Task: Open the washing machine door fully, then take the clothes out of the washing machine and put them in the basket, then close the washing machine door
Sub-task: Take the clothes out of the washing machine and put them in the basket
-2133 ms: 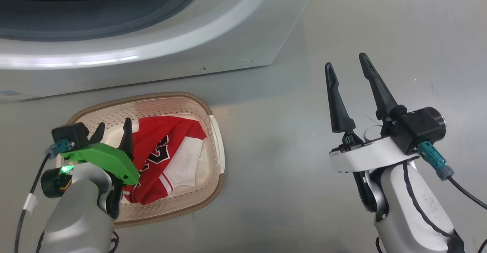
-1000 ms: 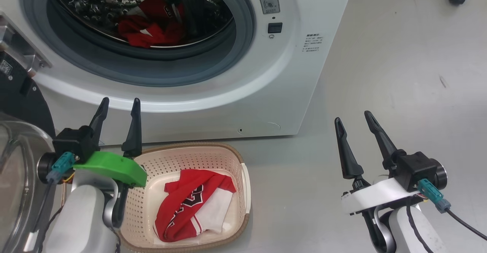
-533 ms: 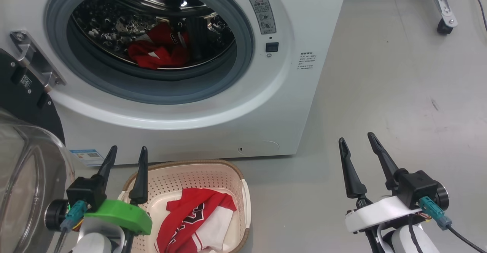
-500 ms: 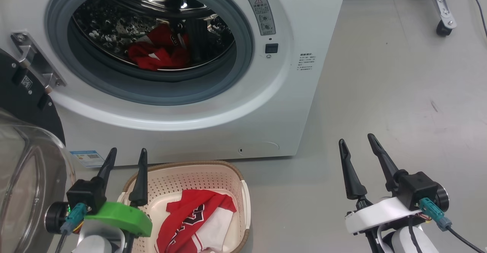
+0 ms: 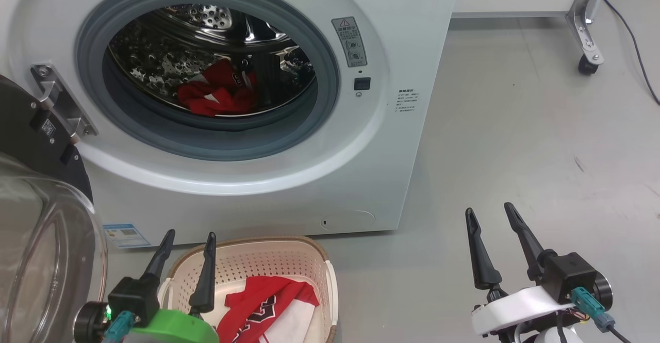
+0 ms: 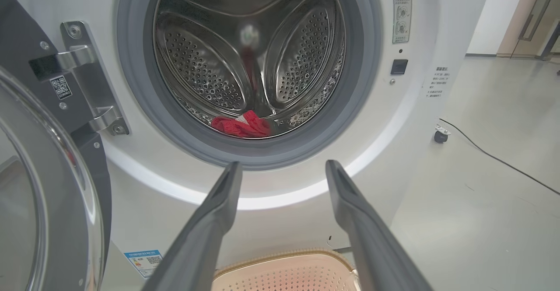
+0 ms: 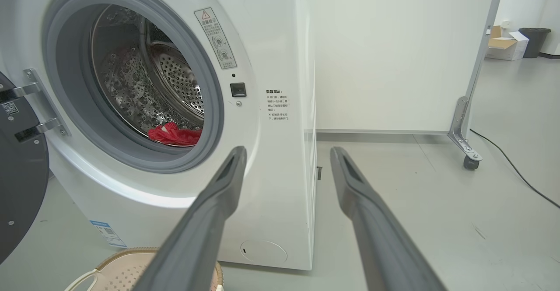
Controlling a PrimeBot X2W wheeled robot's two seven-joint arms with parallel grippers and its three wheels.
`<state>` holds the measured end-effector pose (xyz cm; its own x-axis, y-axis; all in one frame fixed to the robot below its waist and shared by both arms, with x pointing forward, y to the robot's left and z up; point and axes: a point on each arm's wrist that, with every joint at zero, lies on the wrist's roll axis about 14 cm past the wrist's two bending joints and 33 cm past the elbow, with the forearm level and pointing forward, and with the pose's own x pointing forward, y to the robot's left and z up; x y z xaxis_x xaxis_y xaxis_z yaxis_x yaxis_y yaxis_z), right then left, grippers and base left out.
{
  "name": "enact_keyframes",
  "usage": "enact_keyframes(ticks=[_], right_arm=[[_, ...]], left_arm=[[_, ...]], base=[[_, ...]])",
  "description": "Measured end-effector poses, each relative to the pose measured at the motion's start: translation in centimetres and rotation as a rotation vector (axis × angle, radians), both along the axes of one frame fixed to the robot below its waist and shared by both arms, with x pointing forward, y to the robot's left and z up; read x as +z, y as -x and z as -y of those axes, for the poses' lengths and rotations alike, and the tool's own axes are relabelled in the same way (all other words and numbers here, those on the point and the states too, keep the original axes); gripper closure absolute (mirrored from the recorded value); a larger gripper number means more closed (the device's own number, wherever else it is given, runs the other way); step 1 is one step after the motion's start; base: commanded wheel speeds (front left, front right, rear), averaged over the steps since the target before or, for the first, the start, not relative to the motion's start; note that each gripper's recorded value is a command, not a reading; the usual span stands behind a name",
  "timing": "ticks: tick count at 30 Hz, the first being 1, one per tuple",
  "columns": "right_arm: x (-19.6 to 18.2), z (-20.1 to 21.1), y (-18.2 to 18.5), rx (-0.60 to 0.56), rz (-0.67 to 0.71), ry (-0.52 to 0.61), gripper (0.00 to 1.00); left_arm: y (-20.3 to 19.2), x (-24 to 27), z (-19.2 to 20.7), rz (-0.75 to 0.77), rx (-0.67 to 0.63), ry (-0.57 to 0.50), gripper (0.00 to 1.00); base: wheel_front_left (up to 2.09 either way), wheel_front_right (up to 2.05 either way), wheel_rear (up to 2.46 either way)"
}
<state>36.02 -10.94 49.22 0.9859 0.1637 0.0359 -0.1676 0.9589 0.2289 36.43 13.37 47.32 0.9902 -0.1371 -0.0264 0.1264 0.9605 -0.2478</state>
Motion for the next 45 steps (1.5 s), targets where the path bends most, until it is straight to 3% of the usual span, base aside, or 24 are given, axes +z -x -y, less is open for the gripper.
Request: enact_keyframes(ticks=[45], right_arm=[[-0.5, 0.0, 0.7, -0.006, -0.019, -0.01, 0.0]], left_arm=[[1.9, 0.5, 0.5, 0.001, 0.016, 0.005, 0.0]], base=[[0.0, 0.0, 0.0]])
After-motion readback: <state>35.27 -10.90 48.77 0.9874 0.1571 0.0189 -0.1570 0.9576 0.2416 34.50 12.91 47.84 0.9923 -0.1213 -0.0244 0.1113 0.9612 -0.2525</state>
